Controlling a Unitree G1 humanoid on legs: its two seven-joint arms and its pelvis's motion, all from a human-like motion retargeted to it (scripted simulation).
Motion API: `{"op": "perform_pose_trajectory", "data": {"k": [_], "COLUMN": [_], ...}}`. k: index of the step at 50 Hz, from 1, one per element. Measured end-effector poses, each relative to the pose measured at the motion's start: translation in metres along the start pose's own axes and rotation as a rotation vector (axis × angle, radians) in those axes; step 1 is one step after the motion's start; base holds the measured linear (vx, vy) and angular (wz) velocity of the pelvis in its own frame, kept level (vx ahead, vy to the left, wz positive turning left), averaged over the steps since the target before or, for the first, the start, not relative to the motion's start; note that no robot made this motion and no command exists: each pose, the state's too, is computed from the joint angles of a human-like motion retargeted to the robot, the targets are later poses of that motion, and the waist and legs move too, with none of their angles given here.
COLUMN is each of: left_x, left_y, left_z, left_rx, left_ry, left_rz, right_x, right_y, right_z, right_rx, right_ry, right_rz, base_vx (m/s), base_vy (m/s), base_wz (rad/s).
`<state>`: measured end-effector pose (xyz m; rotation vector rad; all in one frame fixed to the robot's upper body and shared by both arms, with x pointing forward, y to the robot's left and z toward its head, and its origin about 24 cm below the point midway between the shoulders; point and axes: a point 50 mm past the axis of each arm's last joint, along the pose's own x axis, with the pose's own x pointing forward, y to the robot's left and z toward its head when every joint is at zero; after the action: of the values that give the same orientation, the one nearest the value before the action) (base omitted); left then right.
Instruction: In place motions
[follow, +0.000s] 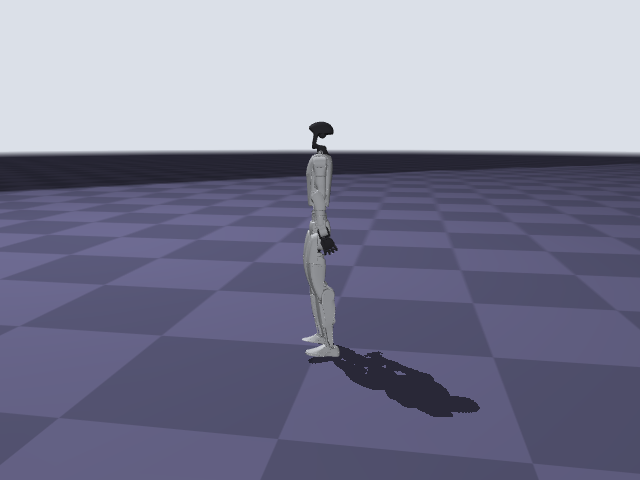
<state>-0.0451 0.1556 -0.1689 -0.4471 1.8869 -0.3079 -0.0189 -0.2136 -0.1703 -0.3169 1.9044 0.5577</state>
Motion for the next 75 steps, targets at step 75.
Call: {"op": "perform_pose_trajectory", "data": {"k": [75], "left_x": [-0.0019], "left_y": [0.0021], "left_z": [-0.0035], "left_rx": [0.023], "left_ry": [0.041], "left_rz": [-0.017], "right_x": [-0.0026], "right_y": [-0.0063], "right_z": [0.0004], "right_rx": [-0.065], "right_ry": [0.022], "right_rz": [-0.025], "base_vx": [0.00], "base_vy": [0.00], "base_wz": [0.00]}}
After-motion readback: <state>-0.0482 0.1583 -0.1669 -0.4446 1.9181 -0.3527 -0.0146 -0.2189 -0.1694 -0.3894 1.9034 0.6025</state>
